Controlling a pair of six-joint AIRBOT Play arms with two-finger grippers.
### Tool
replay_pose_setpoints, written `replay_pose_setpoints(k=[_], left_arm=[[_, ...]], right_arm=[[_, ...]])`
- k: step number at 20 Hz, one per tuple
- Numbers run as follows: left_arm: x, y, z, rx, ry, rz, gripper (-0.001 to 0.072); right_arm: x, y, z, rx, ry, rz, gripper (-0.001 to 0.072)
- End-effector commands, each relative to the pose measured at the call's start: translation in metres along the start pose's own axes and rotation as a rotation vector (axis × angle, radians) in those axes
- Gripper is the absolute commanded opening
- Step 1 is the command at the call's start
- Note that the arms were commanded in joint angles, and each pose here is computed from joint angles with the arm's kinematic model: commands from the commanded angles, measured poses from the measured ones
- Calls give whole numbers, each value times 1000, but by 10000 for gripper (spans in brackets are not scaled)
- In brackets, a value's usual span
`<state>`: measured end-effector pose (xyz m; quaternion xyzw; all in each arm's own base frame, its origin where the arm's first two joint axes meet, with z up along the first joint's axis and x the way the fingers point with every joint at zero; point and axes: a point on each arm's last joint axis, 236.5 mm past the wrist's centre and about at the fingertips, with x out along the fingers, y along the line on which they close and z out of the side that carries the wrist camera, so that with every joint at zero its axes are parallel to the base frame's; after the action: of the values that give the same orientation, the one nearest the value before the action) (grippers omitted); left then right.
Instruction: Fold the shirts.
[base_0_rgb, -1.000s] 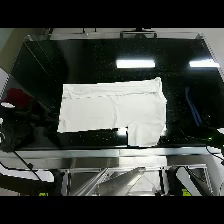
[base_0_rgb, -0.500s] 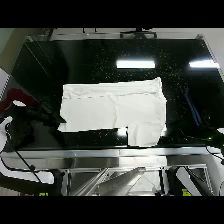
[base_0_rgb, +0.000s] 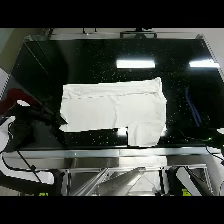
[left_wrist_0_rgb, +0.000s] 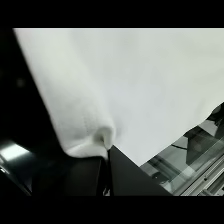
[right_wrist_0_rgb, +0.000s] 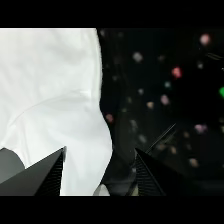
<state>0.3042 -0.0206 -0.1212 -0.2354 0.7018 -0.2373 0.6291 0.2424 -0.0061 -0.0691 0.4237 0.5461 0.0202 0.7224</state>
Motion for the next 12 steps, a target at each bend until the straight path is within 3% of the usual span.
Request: replay_pose_setpoints(k=[1,12], left_arm=[[-9,8,0,-33,-25,-11,16],[-10,10,1,-27,-33,-8,16]], right_arm=[[4,-9,-3,9,6,-27,503],[54,0,-31,50,197,79,502]])
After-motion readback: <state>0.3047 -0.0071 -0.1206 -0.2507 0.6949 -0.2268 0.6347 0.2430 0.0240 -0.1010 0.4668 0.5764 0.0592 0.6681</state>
